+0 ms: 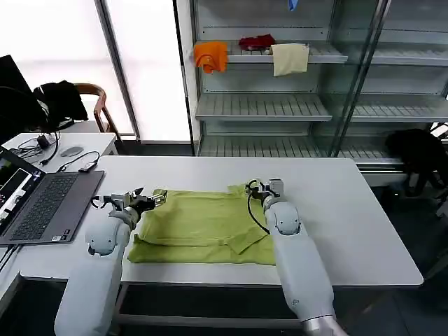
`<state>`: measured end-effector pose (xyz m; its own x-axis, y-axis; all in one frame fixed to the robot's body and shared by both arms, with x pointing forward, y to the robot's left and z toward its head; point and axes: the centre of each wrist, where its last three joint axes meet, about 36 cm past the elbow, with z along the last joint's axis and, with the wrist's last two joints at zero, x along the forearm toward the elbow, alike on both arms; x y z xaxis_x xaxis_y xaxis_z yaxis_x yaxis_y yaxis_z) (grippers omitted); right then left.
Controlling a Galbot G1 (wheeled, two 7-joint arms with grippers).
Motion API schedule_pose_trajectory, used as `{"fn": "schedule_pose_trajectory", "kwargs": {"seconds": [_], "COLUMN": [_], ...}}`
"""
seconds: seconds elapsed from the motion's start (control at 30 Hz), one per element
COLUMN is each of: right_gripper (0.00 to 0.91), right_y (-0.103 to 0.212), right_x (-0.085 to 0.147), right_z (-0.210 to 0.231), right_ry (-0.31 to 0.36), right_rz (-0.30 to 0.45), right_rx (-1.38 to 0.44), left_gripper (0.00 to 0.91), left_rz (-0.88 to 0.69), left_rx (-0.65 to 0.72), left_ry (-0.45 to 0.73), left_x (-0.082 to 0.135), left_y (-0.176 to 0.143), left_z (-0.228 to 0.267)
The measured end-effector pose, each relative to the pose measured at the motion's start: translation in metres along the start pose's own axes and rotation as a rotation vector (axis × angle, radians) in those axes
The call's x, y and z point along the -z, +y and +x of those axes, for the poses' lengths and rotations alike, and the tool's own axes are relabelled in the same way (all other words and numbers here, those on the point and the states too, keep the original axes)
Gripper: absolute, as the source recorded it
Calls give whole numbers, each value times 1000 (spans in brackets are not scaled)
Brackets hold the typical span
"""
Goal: Fold and organize the clothes.
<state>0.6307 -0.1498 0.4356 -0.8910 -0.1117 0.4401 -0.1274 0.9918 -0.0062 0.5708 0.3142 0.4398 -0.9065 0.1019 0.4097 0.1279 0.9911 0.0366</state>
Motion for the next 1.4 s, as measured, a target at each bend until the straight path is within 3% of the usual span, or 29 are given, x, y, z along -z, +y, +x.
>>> {"fn": "schedule_pose_trajectory", "kwargs": {"seconds": [0.2, 0.27, 0.3, 0.33, 0.4, 0.43, 0.47, 0.5, 0.53, 0.6, 0.63, 0.7, 1.17, 1.4], "right_gripper": [897, 826, 746, 635, 504, 353, 302, 302, 121, 20, 0, 0, 0, 0], "right_y": [1, 2, 2, 2, 2, 2, 2, 2, 2, 2, 2, 3, 8, 12], "right_x": [0, 0, 0, 0, -1, -1, -2, -2, -2, -3, -4, -4, -4, 0], "right_z": [-6, -7, -8, -9, -10, -11, -11, -12, -12, -12, -11, -11, 3, 22], "right_ry": [14, 17, 19, 20, 23, 25, 27, 28, 29, 30, 30, 31, 6, -44], "right_rz": [3, 4, 5, 5, 6, 7, 8, 9, 10, 13, 14, 14, 5, 2], "right_rx": [-1, -2, -2, -2, -2, -2, -1, 0, 1, 3, 5, 8, 45, 64], "left_gripper": [907, 907, 877, 806, 715, 635, 595, 474, 272, 121, 20, 0, 0, 0], "left_rz": [-16, -21, -22, -23, -24, -24, -25, -26, -26, -29, -29, -30, -28, -18], "left_rx": [14, 18, 20, 22, 24, 24, 25, 24, 22, 21, 19, 14, -11, -21], "left_ry": [29, 41, 46, 50, 57, 62, 67, 72, 75, 81, 83, 87, 81, 43], "left_x": [0, -2, -3, -3, -3, -4, -5, -6, -7, -8, -9, -11, -12, -4], "left_y": [2, 2, 3, 3, 4, 5, 5, 5, 5, 5, 5, 4, 5, 7], "left_z": [-13, -17, -18, -20, -23, -24, -26, -27, -28, -30, -30, -31, -26, -13]}}
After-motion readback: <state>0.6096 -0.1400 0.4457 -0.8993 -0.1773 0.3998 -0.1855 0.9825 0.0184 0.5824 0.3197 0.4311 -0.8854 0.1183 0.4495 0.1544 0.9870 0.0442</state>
